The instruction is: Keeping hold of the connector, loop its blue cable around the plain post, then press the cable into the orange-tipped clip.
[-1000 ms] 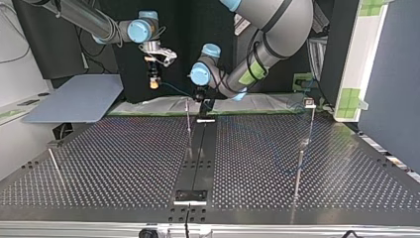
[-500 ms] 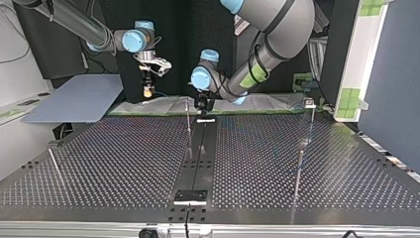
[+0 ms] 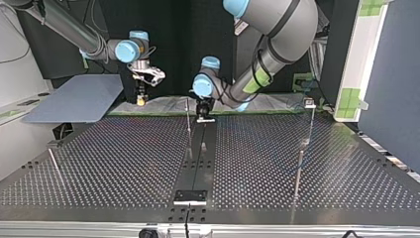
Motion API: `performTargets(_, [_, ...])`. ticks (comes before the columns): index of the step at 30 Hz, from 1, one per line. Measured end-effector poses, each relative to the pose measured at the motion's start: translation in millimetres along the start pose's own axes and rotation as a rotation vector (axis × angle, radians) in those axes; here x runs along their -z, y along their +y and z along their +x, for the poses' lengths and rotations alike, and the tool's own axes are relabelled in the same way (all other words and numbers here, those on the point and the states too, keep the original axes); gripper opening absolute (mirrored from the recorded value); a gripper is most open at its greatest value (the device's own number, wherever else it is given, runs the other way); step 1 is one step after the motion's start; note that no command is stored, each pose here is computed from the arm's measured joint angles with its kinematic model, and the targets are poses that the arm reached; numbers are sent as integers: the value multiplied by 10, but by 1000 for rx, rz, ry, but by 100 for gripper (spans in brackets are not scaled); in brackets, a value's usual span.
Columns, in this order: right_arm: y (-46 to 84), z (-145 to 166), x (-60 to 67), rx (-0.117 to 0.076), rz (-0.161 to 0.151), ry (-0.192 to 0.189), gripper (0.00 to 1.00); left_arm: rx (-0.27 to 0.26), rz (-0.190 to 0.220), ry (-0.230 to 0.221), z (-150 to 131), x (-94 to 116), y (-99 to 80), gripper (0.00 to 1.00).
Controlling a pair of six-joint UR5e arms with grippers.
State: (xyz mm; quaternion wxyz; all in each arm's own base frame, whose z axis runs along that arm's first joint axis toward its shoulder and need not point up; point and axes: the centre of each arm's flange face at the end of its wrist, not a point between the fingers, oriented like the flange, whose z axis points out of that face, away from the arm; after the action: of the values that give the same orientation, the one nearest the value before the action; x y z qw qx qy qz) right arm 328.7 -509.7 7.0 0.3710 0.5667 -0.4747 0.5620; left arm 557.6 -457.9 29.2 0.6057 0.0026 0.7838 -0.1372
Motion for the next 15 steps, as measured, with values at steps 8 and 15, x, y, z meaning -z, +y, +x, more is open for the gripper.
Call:
performTargets(8, [90,44,-73,0,-4,5,0,3,-11,-2,-41,-53,88,0])
performTargets(15, [132,41,-76,6,-10,-4,0,4,-14,-2,-51,-67,117,0])
